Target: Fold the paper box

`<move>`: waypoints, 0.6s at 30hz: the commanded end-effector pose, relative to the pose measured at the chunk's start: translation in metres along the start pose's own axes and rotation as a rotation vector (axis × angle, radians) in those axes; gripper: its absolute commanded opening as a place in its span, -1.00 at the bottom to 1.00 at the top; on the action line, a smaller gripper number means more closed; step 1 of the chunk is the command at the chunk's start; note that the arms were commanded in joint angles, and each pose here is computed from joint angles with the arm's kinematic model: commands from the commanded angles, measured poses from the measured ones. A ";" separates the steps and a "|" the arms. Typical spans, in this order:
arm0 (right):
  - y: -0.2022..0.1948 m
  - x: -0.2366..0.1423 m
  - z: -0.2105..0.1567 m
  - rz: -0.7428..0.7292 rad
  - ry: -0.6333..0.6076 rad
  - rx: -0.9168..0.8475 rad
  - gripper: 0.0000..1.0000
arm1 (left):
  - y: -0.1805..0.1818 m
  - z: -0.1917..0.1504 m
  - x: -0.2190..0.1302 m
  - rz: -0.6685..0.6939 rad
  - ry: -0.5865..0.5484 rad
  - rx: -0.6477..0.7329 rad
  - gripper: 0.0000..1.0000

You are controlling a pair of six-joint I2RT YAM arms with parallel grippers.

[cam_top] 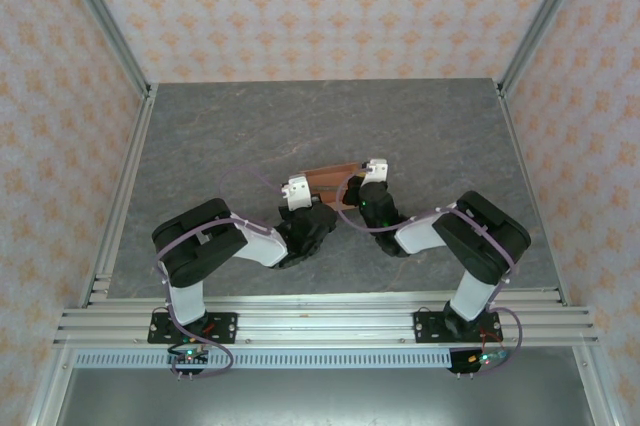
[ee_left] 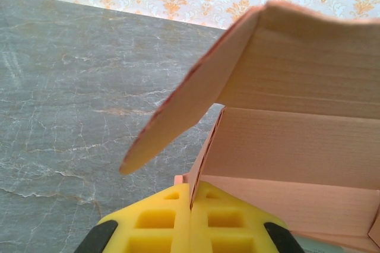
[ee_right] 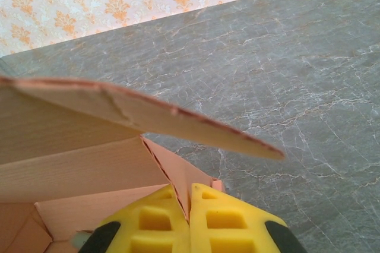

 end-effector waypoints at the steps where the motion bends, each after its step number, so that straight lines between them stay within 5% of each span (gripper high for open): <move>1: -0.035 -0.003 -0.007 -0.180 0.024 -0.018 -0.84 | 0.037 -0.015 0.003 0.189 -0.011 0.132 -0.97; 18: -0.024 -0.013 0.009 -0.175 0.079 -0.006 -0.26 | 0.037 -0.010 0.003 0.211 -0.019 0.178 -0.98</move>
Point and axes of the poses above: each hand's point on the last joint's axis, 136 mm out from that joint toward the fingers, its own x axis out along the fingers, its own y axis along the line the jaws close on, z = x × y, the point moved 3 cm from there along -x, back along the fingers, and after that the axes turned 10 degrees about x, right-handed, at the moved point
